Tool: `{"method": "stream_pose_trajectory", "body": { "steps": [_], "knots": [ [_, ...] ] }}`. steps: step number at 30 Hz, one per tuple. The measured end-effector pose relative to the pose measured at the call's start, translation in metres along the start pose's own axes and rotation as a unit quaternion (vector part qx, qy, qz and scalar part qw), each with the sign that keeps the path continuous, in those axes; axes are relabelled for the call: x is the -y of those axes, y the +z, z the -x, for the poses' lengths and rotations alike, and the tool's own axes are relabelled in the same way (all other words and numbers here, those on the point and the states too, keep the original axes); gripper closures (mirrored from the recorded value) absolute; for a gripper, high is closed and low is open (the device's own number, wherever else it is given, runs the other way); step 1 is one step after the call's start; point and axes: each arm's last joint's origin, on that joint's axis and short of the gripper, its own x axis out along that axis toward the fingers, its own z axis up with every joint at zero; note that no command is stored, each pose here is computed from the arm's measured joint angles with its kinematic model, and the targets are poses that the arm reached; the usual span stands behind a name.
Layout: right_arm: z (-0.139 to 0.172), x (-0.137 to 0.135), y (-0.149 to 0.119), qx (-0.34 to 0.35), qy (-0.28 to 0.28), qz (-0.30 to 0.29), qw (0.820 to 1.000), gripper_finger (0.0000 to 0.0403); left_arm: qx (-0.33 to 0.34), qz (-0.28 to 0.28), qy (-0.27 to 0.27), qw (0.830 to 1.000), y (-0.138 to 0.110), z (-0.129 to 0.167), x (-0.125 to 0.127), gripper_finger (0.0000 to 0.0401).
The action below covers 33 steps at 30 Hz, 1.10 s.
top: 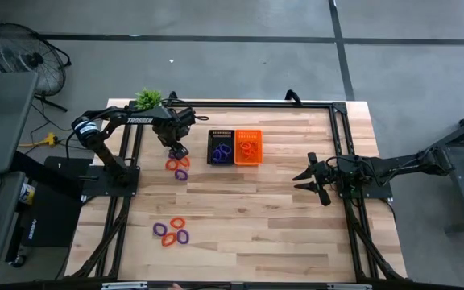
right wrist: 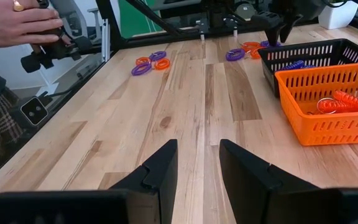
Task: Sort spring keychains into baskets
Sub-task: Put the purple spring keychain into the black basket
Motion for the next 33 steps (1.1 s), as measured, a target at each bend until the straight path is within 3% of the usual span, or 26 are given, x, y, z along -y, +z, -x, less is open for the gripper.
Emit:
{"method": "stream_pose_trajectory", "body": {
  "steps": [16,33],
  "knots": [
    [0.0,0.0,0.0,0.0,0.0,0.0,1.0,0.0289,-0.003,-0.017,-0.005,1.0,-0.001,-0.001,0.01,0.021],
    [0.0,0.0,0.0,0.001,0.0,0.0,1.0,0.0289,-0.004,-0.047,0.016,0.999,-0.004,-0.001,0.025,0.0365]
  ]
}}
